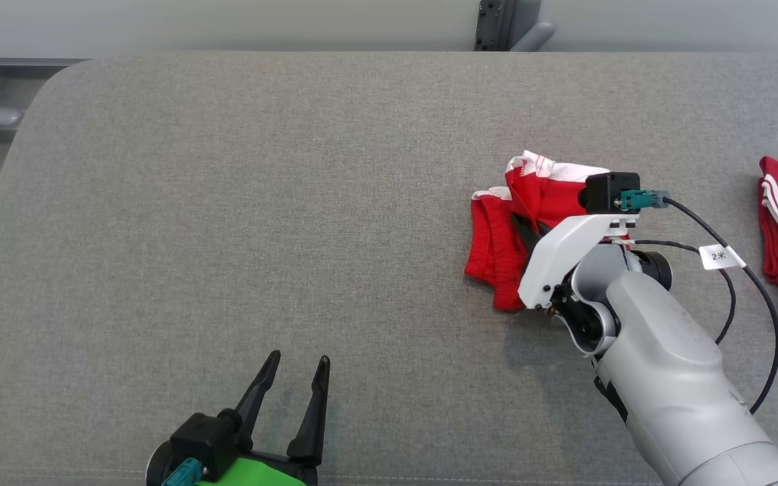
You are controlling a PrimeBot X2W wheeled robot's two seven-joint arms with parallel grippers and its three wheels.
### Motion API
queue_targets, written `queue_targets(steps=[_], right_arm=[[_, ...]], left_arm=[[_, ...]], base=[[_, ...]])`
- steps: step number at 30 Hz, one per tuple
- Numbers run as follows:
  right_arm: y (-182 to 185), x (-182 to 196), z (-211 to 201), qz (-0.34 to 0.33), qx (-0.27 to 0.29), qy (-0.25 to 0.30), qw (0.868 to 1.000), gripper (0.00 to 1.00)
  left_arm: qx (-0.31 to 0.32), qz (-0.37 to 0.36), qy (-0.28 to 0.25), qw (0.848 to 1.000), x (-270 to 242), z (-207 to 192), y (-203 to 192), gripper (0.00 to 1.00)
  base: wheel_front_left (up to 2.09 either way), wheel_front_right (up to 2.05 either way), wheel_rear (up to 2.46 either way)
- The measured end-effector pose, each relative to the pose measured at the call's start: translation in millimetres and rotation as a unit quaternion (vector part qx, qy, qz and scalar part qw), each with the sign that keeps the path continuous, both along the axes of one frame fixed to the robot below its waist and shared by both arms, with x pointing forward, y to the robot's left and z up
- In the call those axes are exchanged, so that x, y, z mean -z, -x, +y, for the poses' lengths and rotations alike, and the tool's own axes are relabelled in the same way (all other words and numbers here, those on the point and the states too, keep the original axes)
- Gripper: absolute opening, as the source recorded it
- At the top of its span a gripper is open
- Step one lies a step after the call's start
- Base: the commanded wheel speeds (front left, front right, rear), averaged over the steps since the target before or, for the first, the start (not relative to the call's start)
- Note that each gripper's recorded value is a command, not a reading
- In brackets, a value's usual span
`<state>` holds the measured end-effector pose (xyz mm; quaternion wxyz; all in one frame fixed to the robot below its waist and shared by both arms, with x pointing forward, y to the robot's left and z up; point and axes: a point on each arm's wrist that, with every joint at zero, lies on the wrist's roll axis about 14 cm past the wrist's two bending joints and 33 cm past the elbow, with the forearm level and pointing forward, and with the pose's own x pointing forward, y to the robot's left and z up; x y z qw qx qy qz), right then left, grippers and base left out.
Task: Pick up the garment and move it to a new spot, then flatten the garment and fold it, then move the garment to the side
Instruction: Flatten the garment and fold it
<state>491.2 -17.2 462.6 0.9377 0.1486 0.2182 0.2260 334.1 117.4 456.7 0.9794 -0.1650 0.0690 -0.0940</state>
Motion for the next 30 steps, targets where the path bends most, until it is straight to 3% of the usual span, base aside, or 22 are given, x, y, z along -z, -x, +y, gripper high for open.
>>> queue_targets(steps=[1, 7, 12, 16, 21, 23, 30], right_arm=[[0, -3, 2, -0.005, 0.000, -0.007, 1.000, 1.00], [3, -29, 12, -0.054, -0.009, -0.025, 0.998, 1.00], [7, -53, -5, -0.109, 0.016, -0.032, 0.993, 1.00], [10, -69, -53, -0.163, 0.060, -0.001, 0.985, 1.00], [24, -65, -118, -0.179, 0.124, 0.038, 0.975, 1.00], [28, -59, -132, -0.172, 0.140, 0.048, 0.974, 0.00], [34, -14, -132, -0.107, 0.143, 0.061, 0.982, 0.00]], left_arm=[[-0.001, 0.000, 0.000, 1.000, 0, 0, 0, 1.00], [-0.007, 0.006, -0.003, 1.000, 3, 5, 6, 1.00], [-0.010, 0.011, -0.004, 1.000, 6, 3, 12, 1.00], [-0.005, 0.008, -0.001, 1.000, 3, -2, 16, 1.00], [0.006, -0.003, 0.003, 1.000, -4, -9, 14, 1.00], [0.009, -0.002, 0.003, 1.000, -3, -11, 13, 1.00], [0.013, 0.007, 0.003, 1.000, 3, -10, 7, 1.00]], base=[[0.00, 0.00, 0.00], [0.00, 0.00, 0.00], [0.00, 0.00, 0.00], [0.00, 0.00, 0.00], [0.00, 0.00, 0.00], [0.00, 0.00, 0.00], [0.00, 0.00, 0.00]])
